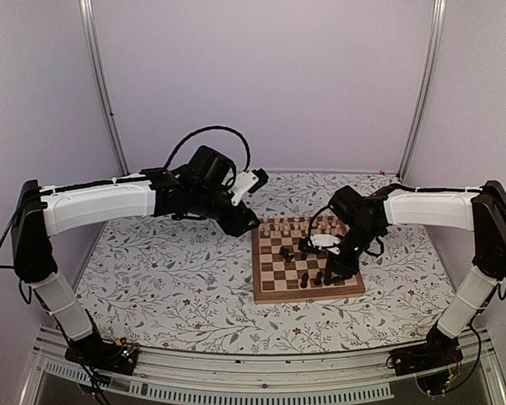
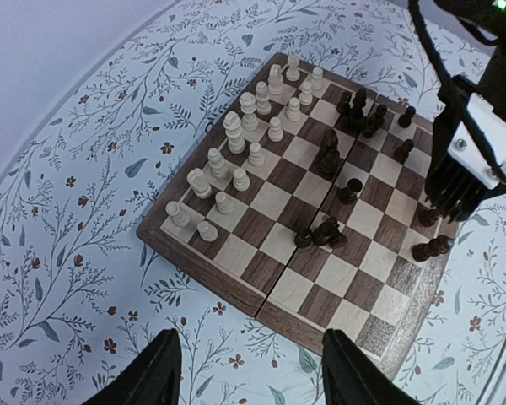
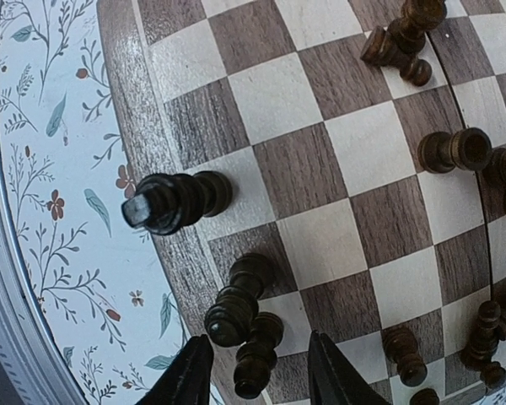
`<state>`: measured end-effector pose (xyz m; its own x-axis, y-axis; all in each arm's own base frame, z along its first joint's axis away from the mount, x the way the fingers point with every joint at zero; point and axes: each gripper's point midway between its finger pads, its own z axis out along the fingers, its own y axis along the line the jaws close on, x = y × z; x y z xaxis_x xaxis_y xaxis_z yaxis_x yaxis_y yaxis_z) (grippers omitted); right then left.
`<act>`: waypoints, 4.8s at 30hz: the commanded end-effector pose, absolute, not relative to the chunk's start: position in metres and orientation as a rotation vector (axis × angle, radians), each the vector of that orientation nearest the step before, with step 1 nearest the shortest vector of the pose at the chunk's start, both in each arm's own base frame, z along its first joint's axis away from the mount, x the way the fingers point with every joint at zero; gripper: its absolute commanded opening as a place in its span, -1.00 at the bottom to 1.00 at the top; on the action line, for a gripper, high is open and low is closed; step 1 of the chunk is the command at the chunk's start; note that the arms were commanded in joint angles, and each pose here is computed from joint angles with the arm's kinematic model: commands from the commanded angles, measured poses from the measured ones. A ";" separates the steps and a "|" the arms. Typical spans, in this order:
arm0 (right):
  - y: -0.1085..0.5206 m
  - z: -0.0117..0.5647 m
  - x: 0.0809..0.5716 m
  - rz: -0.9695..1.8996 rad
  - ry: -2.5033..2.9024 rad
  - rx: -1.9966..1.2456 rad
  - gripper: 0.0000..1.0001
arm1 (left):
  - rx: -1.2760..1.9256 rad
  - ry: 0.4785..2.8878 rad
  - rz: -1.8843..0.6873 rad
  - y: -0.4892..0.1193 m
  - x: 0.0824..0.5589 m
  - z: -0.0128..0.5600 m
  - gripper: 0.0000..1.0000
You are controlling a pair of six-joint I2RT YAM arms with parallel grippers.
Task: Set up the chess pieces on the board
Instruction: Place the chess piece on the chessboard, then pick up the chess piece from the chessboard, then place the chess piece on the chessboard, then pick up the chess piece from the chessboard.
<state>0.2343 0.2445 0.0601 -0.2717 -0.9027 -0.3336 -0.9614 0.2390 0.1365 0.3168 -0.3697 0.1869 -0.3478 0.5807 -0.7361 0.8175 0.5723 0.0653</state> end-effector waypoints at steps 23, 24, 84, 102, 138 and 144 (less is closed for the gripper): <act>0.198 0.086 0.349 0.386 2.454 -1.254 -0.09 | 1.113 2.046 -0.434 -0.374 0.317 0.198 0.18; 0.198 0.085 0.351 0.379 2.460 -1.246 -0.09 | 1.114 2.047 -0.433 -0.374 0.317 0.198 0.18; 0.340 0.106 0.208 0.485 2.090 -2.019 -0.76 | 0.871 2.089 -0.287 -0.331 0.359 0.217 0.21; 0.344 0.069 0.230 0.334 2.145 -2.003 -0.76 | 0.883 2.086 -0.286 -0.330 0.358 0.219 0.21; 0.249 0.225 0.299 0.715 1.952 -1.372 0.05 | 1.275 2.038 -0.587 -0.406 0.302 0.161 0.03; 0.204 0.198 0.298 0.775 1.937 -1.172 0.08 | 1.318 2.061 -0.581 -0.436 0.317 0.149 -0.02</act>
